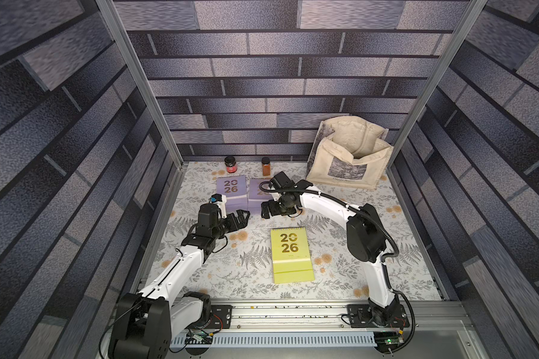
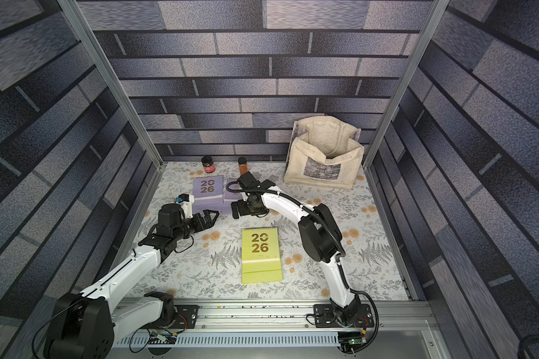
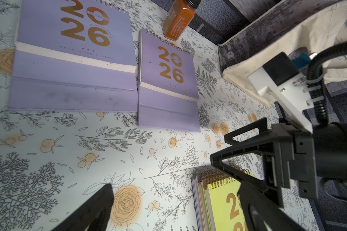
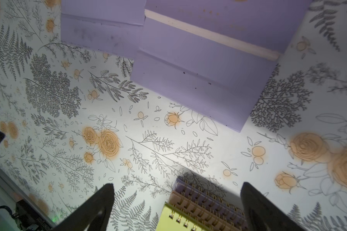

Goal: Stack the calendars
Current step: Adjust the calendar at the calendar, then adjust the calendar at the center of the board.

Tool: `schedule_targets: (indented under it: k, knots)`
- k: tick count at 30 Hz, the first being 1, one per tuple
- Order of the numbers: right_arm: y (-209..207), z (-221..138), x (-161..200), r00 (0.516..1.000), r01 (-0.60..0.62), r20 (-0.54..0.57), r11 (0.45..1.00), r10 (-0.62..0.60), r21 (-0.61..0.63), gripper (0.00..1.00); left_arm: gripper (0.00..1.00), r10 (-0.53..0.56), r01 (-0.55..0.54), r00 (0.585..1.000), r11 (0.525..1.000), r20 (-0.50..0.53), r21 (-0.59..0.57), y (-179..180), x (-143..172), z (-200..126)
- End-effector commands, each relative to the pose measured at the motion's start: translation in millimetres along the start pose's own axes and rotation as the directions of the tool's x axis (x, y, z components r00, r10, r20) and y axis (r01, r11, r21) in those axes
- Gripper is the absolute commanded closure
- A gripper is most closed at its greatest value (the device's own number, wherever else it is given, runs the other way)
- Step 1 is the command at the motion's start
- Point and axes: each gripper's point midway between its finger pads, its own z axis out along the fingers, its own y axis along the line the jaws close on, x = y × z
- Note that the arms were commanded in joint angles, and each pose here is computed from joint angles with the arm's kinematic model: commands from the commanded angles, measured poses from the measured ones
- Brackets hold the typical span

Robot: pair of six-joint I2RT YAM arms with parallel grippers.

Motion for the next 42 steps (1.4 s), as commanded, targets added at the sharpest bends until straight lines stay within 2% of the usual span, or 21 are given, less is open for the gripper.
schedule_targets:
  k: [1,5,10,15,18,21,25,35,42]
  knots:
    - [-4.7,-31.7,-29.8,0.992,-0.073,0.096,0.996,0.077,-0.049,0.00,0.00,-0.047,0.046,0.997,0.999,0.058,0.027,-5.2,-29.2,1.3]
    - [-2.4,-51.2,-52.3,0.984,-0.050,0.168,0.998,0.055,-0.032,0.00,0.00,-0.091,0.085,0.991,0.994,0.094,0.064,-1.8,-51.0,3.7]
    - [-5.3,-52.2,-72.0,0.981,-0.002,0.192,1.000,-0.002,0.019,0.00,0.00,-0.105,0.106,0.990,0.994,0.089,-0.001,17.2,-72.1,13.4]
    - [-14.1,-39.3,-87.9,0.981,-0.010,0.194,1.000,0.011,-0.007,0.00,0.03,-0.087,0.087,0.996,0.996,-0.017,-0.023,22.1,-84.1,38.7]
    - [-17.2,-31.8,-100.6,0.979,-0.021,0.200,0.999,0.028,-0.039,0.01,0.05,-0.113,0.111,0.988,0.994,-0.101,-0.022,24.1,-85.9,59.0]
    - [-19.3,-24.6,-116.0,0.976,-0.040,0.209,0.996,0.056,-0.080,0.01,0.06,-0.107,0.106,0.987,0.994,-0.124,-0.019,24.0,-92.2,71.9]
    - [-22.7,-7.4,-130.2,0.976,-0.071,0.195,0.987,0.098,-0.141,0.04,0.07,-0.081,0.069,0.980,0.995,-0.179,-0.071,31.3,-94.9,87.2]
    - [-56.0,34.1,-125.9,0.975,-0.140,0.162,0.986,0.152,-0.085,0.05,0.08,-0.025,0.002,0.961,0.997,-0.277,-0.080,23.6,-85.8,134.2]
    - [-69.4,36.0,-119.0,0.976,-0.152,0.147,0.985,0.163,-0.081,0.05,0.08,-0.010,-0.004,0.951,0.999,-0.308,-0.042,15.6,-77.9,169.7]
